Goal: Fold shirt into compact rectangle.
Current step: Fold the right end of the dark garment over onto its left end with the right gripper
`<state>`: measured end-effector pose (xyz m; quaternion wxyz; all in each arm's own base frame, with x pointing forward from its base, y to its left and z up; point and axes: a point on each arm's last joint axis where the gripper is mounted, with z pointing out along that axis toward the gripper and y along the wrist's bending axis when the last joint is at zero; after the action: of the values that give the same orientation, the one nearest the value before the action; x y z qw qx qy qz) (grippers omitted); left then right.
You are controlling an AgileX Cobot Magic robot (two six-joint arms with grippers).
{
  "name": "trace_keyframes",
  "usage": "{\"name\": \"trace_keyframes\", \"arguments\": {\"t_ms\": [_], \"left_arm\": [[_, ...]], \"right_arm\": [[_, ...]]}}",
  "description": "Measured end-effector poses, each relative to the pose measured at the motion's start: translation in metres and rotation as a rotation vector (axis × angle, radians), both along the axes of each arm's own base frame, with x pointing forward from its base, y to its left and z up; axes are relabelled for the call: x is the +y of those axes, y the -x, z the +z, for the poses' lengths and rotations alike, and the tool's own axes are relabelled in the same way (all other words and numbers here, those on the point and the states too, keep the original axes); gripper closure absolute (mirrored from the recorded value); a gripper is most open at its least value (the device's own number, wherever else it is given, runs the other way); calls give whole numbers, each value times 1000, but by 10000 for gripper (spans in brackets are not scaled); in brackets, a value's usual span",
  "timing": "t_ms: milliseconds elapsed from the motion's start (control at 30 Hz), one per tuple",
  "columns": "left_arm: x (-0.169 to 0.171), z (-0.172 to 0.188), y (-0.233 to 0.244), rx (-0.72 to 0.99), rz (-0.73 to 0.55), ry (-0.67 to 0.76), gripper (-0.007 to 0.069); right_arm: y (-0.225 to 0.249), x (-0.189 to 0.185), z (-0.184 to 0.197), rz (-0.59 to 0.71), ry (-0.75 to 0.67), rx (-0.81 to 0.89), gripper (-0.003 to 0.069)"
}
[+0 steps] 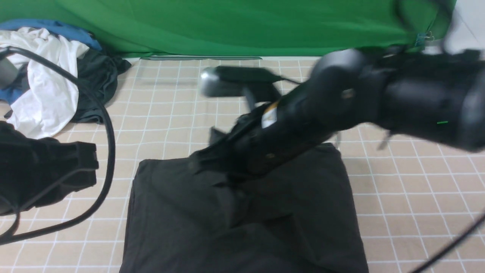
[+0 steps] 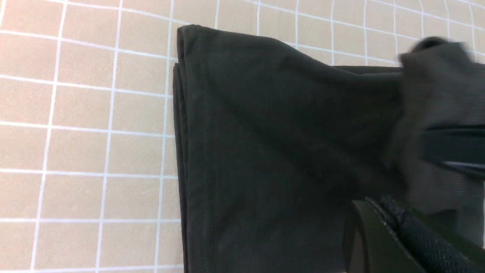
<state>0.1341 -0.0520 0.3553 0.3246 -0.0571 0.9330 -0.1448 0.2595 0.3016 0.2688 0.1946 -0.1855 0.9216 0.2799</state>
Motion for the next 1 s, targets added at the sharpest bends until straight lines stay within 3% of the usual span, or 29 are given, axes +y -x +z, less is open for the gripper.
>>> {"name": "trace_keyframes", "arguments": {"t_ms": [233,500,600,733,833,967,1000], "left_arm": [[1,0,3,14,1,-5,613],[2,-1,3,18,2,-10,613],[2,-1,3,18,2,-10,613],[2,-1,3,20,7,-6,613],[2,-1,3,22,7,-9,613],[3,-2,4,33,12,-19,613],[4,-2,4,37,20,-30,613]], "right_arm": [[-2,58,-28,86,11,22,563],[-6,98,-54,105,-7,34,543],[-9,105,-61,83,-35,55,503],[-12,110,-68,68,-57,67,340],[-13,110,-63,90,-54,56,263],[-22,100,-46,157,-25,33,256],[-29,91,-37,192,7,14,289]]}}
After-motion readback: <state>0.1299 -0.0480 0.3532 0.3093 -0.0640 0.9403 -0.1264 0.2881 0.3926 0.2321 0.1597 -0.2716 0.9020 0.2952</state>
